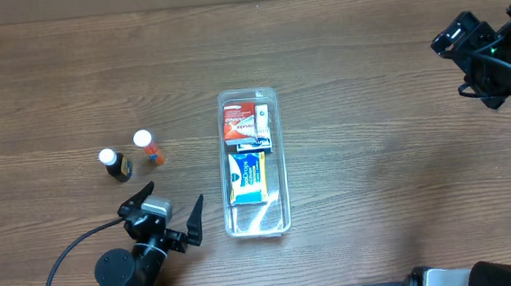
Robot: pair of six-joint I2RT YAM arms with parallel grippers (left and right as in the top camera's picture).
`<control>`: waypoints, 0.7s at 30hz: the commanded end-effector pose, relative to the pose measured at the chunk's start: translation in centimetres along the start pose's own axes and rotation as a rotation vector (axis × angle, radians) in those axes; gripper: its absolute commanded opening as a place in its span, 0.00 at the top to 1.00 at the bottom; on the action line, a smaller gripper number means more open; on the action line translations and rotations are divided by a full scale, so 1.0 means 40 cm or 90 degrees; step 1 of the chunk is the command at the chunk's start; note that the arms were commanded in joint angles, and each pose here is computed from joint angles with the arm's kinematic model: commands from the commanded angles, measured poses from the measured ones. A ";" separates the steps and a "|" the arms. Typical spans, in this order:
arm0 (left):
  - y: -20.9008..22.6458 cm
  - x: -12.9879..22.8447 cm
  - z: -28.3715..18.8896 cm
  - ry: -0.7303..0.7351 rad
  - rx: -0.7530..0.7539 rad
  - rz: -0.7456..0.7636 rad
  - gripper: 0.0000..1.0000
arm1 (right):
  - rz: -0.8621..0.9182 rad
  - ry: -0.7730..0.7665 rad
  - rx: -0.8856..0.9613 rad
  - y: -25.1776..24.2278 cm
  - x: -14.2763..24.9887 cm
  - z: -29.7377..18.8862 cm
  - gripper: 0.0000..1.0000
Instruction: Pack container
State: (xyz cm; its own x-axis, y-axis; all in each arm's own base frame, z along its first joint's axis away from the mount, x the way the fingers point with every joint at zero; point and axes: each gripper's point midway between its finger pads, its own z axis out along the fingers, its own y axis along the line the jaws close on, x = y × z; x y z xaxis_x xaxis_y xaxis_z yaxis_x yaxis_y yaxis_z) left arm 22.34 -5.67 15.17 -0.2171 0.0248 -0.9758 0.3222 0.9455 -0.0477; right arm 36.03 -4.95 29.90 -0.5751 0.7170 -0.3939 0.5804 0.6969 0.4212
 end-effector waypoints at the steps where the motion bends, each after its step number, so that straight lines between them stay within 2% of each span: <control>1: 0.031 -0.153 -0.057 -0.078 -0.062 -0.081 0.00 | 0.001 0.002 -0.016 0.011 0.000 -0.008 0.00; 3: 0.059 -0.243 -0.098 -0.098 -0.118 -0.080 0.00 | 0.001 0.001 -0.017 0.011 0.000 -0.008 0.00; 5: 0.096 -0.312 -0.132 -0.071 -0.184 -0.105 0.00 | 0.001 0.001 -0.017 0.011 0.000 -0.008 0.00; 7: 0.122 -0.342 -0.137 -0.002 -0.227 -0.126 0.00 | 0.001 0.001 -0.017 0.011 0.000 -0.008 0.00; 8: 0.133 -0.360 -0.125 0.063 -0.239 -0.126 0.00 | 0.001 0.001 -0.017 0.011 0.000 -0.008 0.00; 12: 0.161 -0.420 -0.041 0.264 -0.234 -0.087 0.00 | 0.001 0.001 -0.017 0.011 0.000 -0.008 0.00; 14: 0.179 -0.453 0.009 0.312 -0.230 -0.082 0.00 | 0.001 0.001 -0.017 0.011 0.000 -0.008 0.00; 17: 0.211 -0.446 0.094 0.394 -0.235 -0.101 0.00 | 0.001 0.001 -0.017 0.011 0.000 -0.008 0.00; 21: 0.246 -0.352 0.172 0.496 -0.258 -0.141 0.00 | 0.001 0.001 -0.017 0.011 0.000 -0.008 0.00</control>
State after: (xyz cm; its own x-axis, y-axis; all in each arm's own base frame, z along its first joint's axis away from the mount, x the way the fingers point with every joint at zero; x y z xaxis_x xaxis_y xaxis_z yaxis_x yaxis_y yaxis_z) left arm 33.08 0.24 29.03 -0.8034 -0.0621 -0.5921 -0.0677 0.9976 -0.0129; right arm 36.03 -4.59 29.85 -0.5832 0.7175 -0.3809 0.5726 0.6957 0.4337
